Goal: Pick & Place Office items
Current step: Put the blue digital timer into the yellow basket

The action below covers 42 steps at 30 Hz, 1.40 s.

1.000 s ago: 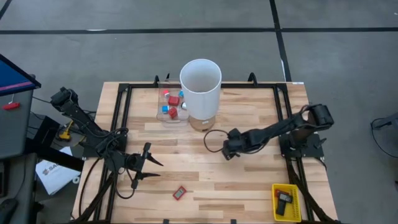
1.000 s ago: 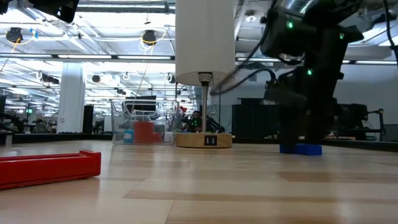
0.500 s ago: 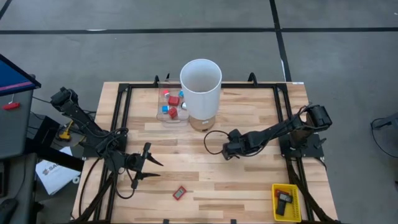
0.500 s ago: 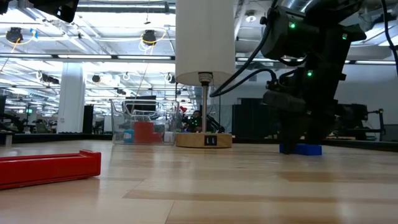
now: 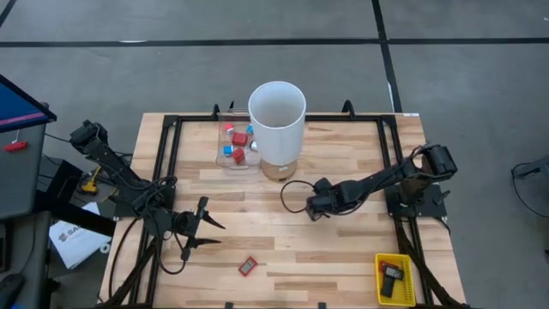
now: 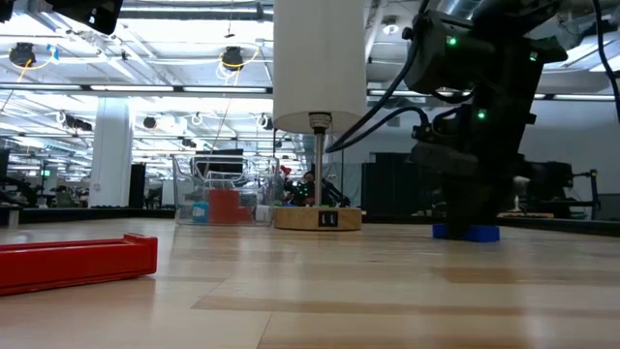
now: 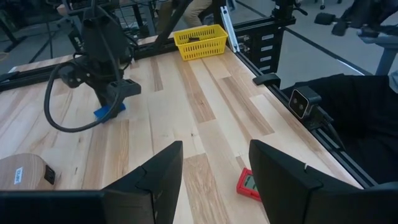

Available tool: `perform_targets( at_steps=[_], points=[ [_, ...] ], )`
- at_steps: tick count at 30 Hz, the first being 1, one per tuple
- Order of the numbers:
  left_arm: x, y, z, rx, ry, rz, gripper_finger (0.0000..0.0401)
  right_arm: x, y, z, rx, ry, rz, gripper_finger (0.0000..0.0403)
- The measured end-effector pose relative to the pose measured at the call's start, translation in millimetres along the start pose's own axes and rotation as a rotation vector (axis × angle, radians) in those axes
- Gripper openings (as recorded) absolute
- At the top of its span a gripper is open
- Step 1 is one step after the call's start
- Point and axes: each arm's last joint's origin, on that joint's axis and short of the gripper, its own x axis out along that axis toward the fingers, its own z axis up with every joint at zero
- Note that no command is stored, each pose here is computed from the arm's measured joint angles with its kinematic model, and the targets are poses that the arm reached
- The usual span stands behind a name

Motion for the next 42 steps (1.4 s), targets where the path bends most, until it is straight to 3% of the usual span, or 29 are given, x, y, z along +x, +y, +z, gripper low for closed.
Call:
perform_targets(
  at_steps=[3,7,13,21,27,30,36,42],
  points=[
    [0,0,0,0.000,0.000,0.000,0.0182,-8,8,5,-0.024,-0.004,0.042,0.0142],
    [0,0,0,0.002,0.000,0.000,0.0182,-39,33,16,-0.034,-0.092,0.234,0.0142],
    [0,0,0,0.001,0.001,0.000,0.0182,-88,66,4,-0.126,-0.138,0.387,0.0160],
    [0,0,0,0.001,0.001,0.000,0.0182,-117,68,-73,-0.086,0.015,0.345,0.0145],
    [0,0,0,-0.001,-0.002,0.000,0.0182,-139,56,-141,0.055,0.158,0.339,0.0173],
    [0,0,1,-0.006,-0.012,-0.001,0.0182,-147,46,-167,0.128,0.237,0.305,0.0166],
    [0,0,2,-0.006,-0.014,-0.001,0.0182,-160,22,-195,0.221,0.303,0.204,0.0144],
    [0,0,2,-0.006,-0.014,-0.001,0.0182,-177,-2,-198,0.252,0.355,0.126,0.0186]
  ],
)
